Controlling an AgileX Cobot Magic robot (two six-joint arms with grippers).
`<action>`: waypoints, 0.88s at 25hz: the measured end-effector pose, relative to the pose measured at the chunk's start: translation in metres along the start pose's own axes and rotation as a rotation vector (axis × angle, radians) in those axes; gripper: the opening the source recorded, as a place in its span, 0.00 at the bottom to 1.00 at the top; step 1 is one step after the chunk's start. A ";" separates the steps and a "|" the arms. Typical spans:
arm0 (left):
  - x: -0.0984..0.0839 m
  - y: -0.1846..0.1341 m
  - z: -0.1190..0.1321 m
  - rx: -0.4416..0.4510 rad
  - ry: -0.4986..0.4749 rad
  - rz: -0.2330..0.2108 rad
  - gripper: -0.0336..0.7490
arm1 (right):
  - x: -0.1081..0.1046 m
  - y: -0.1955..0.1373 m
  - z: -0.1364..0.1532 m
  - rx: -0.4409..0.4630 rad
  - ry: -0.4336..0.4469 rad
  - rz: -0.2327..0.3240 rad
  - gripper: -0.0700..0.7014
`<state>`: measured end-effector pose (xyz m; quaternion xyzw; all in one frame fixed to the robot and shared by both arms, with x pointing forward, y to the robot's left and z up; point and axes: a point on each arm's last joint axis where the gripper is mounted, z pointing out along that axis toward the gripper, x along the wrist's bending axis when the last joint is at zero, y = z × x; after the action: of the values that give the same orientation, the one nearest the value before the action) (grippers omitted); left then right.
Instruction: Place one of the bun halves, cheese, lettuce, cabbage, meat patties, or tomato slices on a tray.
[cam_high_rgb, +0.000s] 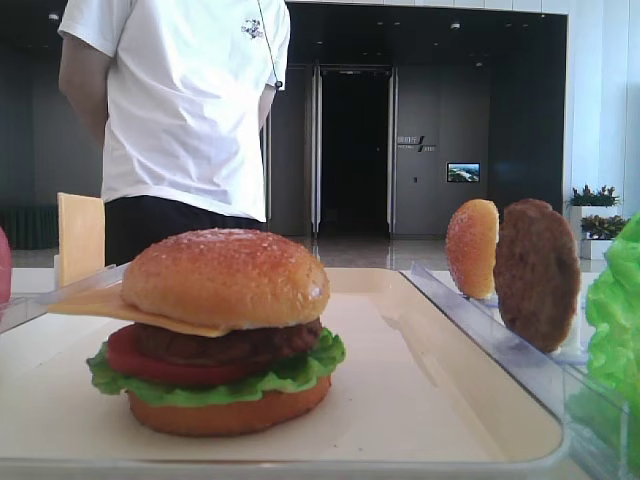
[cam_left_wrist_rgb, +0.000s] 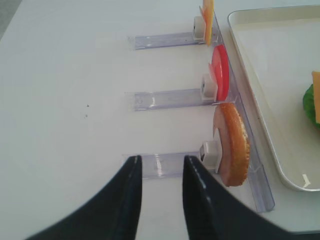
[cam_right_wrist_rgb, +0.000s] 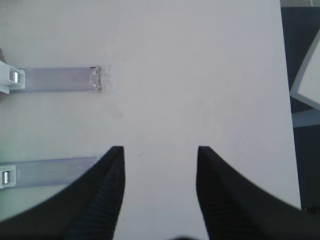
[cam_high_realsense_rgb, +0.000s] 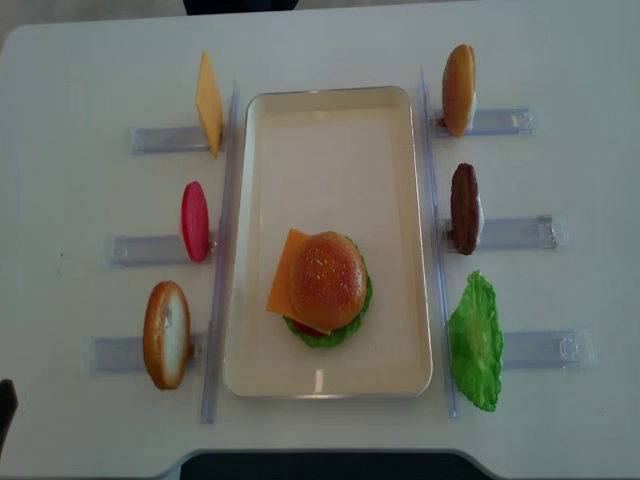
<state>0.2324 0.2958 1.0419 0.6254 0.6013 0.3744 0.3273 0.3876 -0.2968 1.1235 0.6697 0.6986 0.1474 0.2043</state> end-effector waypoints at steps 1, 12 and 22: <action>0.000 0.000 0.000 0.000 0.000 0.000 0.32 | -0.001 -0.002 -0.003 -0.011 -0.001 0.002 0.54; 0.000 0.000 0.000 0.000 0.000 0.000 0.32 | -0.004 -0.075 -0.017 -0.129 -0.015 0.011 0.53; 0.000 0.000 0.000 0.000 0.000 0.000 0.32 | -0.003 -0.131 -0.007 -0.222 -0.011 0.039 0.53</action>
<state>0.2324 0.2958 1.0419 0.6254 0.6013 0.3744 0.3273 0.2699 -0.3070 1.0674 0.6571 0.6637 0.2242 0.2783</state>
